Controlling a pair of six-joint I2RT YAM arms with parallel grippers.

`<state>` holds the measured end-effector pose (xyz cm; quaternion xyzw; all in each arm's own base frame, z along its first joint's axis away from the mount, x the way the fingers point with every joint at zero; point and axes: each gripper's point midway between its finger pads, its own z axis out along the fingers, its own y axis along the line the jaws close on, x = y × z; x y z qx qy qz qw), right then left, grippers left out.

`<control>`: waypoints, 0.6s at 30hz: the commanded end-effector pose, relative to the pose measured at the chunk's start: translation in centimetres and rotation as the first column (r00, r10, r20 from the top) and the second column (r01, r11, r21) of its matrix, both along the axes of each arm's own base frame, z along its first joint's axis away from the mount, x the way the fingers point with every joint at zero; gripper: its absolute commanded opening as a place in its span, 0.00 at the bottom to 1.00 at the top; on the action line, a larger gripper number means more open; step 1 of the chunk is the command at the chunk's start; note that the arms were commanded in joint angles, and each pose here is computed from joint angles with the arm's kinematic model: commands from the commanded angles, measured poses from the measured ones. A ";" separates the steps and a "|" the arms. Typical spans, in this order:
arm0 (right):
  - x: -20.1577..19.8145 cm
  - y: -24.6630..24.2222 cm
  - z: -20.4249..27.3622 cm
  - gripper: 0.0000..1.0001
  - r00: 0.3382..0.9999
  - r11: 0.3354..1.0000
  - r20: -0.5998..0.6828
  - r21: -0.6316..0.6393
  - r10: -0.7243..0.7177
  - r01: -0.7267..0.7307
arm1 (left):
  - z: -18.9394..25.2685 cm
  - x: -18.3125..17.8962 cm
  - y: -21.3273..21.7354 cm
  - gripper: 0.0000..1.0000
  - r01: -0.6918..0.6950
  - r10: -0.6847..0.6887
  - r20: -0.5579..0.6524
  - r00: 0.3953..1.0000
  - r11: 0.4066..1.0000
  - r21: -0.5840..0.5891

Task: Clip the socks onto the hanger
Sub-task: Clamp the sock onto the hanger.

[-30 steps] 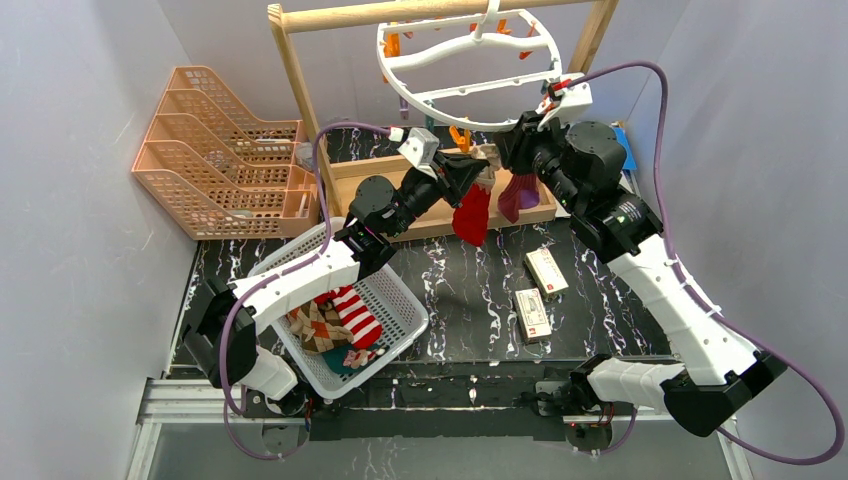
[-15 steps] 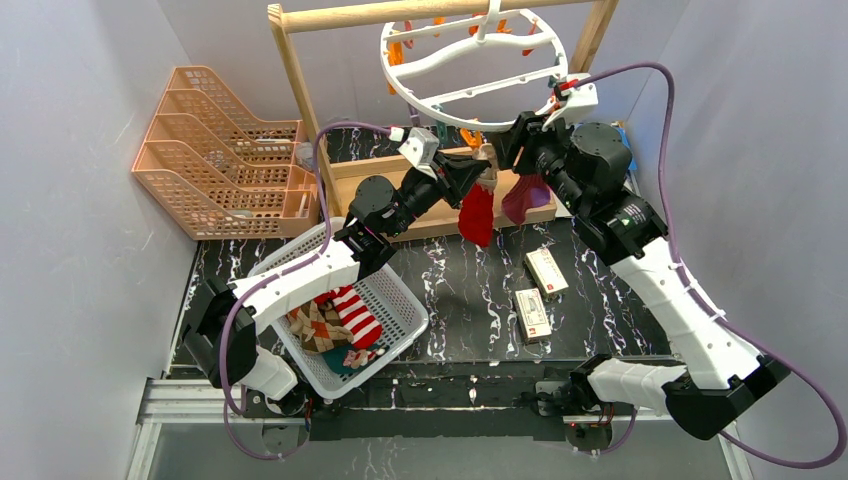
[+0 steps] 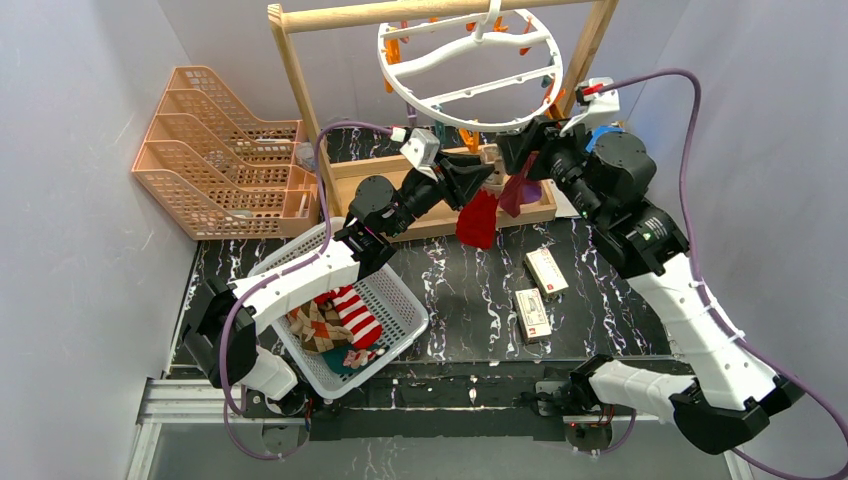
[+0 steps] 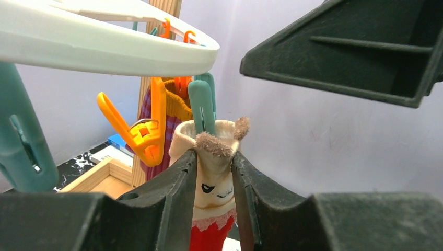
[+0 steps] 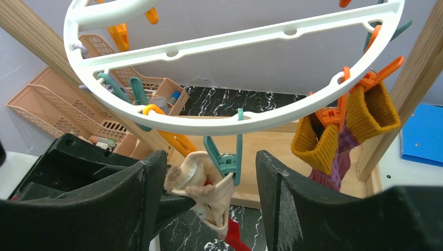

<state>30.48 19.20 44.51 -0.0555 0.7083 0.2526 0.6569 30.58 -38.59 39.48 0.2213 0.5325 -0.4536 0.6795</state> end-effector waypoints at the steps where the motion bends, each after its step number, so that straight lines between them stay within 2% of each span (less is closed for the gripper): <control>1: -1.6 -1.5 3.2 0.71 0.998 0.996 0.053 0.084 -0.025 0.020 | 3.4 -1.1 0.4 0.30 0.025 -0.022 0.056 0.998 0.998 -0.064; 8: -2.0 -1.8 3.7 0.68 0.998 0.994 0.061 0.110 -0.029 0.022 | 3.3 -1.1 0.2 0.35 0.036 -0.033 0.044 0.998 0.997 -0.070; 12: -1.8 -0.6 3.6 0.62 0.999 0.994 0.036 0.105 0.020 -0.024 | 3.4 -1.0 0.2 0.36 0.033 -0.030 0.034 0.999 0.996 -0.079; 18: -1.1 0.4 2.6 0.63 0.999 0.996 -0.004 0.079 0.046 -0.046 | 3.5 -1.1 -0.2 0.39 0.051 -0.049 0.030 0.998 0.995 -0.082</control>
